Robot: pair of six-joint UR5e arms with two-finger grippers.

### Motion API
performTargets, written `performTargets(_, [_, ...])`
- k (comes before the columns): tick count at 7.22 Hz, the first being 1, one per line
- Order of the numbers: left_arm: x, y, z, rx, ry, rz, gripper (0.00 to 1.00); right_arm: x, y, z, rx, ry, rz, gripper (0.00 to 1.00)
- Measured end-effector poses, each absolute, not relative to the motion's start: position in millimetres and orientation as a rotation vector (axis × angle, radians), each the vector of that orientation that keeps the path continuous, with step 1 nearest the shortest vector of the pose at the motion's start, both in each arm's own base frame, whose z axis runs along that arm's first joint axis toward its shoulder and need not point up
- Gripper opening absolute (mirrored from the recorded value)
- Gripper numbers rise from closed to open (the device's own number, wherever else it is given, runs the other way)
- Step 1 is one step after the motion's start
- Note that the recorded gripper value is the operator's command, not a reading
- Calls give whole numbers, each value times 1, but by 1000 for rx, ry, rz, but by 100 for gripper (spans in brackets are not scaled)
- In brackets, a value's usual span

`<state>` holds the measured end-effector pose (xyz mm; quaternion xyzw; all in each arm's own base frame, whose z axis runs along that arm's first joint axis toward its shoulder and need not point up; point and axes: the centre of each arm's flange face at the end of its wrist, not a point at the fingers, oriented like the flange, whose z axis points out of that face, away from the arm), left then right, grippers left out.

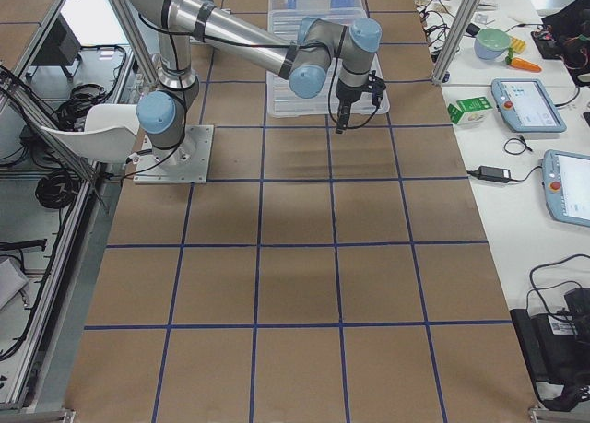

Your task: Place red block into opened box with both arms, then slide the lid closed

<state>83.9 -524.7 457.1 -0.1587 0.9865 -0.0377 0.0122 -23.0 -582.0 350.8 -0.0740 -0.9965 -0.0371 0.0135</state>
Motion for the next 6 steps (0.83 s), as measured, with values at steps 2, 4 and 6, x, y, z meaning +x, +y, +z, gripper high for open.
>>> performTargets(2, [143, -532, 387, -677, 3065, -116, 100, -33, -582, 351, -215, -3091, -119, 100])
performTargets(4, [170, -538, 326, -895, 3030, -50, 100, -40, -581, 352, -226, -3089, -119, 100])
performTargets(6, [174, -537, 282, -1134, 2959, 8, 100, -51, -580, 352, -258, -3093, -120, 100])
